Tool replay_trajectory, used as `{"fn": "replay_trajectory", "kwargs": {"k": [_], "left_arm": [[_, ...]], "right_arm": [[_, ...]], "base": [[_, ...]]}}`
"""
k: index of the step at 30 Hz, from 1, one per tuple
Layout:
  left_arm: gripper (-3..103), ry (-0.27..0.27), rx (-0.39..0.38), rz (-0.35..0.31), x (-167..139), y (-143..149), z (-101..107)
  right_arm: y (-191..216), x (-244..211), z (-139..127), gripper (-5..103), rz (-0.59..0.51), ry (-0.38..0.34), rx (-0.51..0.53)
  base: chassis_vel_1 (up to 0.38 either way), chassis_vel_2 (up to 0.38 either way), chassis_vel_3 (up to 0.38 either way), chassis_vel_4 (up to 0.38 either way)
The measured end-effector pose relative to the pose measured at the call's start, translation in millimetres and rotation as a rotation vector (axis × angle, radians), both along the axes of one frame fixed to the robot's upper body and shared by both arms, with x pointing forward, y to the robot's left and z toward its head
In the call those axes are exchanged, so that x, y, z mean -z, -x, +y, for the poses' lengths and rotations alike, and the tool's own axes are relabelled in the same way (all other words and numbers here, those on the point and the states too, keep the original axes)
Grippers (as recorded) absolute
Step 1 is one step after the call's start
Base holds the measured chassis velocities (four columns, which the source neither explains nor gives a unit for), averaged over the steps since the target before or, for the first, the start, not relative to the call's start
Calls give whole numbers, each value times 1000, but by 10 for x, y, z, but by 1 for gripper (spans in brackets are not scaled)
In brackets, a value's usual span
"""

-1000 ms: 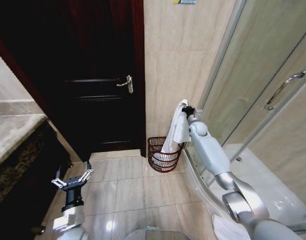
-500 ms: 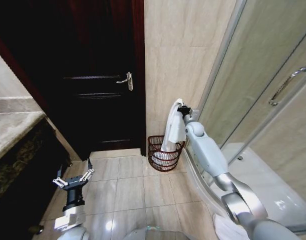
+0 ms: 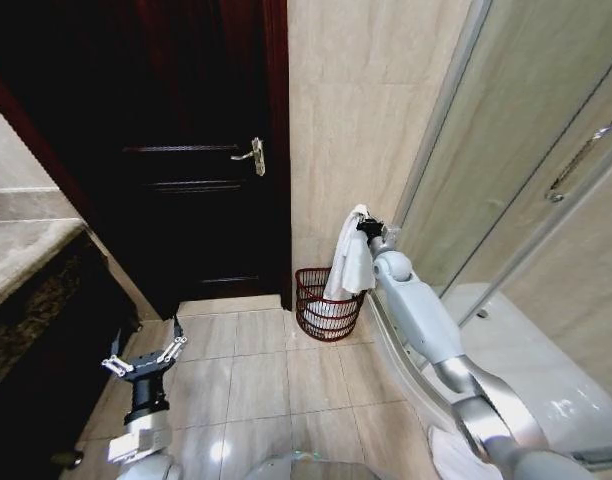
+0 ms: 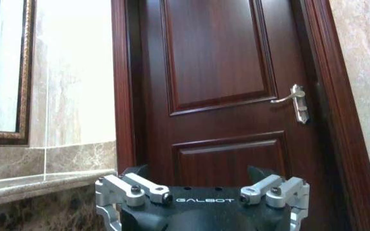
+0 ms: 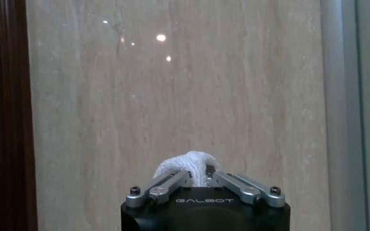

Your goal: Discard the used towel into the hamper.

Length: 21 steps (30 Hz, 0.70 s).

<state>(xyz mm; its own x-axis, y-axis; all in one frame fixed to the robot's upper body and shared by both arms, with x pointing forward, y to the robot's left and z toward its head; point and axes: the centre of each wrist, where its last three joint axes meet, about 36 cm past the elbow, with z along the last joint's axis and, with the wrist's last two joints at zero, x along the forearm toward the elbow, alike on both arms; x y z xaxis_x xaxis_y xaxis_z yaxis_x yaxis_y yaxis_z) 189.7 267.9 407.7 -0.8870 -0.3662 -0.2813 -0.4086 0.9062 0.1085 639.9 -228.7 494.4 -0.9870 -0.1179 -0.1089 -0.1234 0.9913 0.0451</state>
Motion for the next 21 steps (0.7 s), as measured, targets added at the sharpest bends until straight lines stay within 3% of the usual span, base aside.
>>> {"fn": "replay_trajectory", "kwargs": {"k": [21], "left_arm": [[100,16,-6,-5,100,-51,5]], "right_arm": [[98,118,31,2,32,5,9]], "base": [[0,0,0,0]]}}
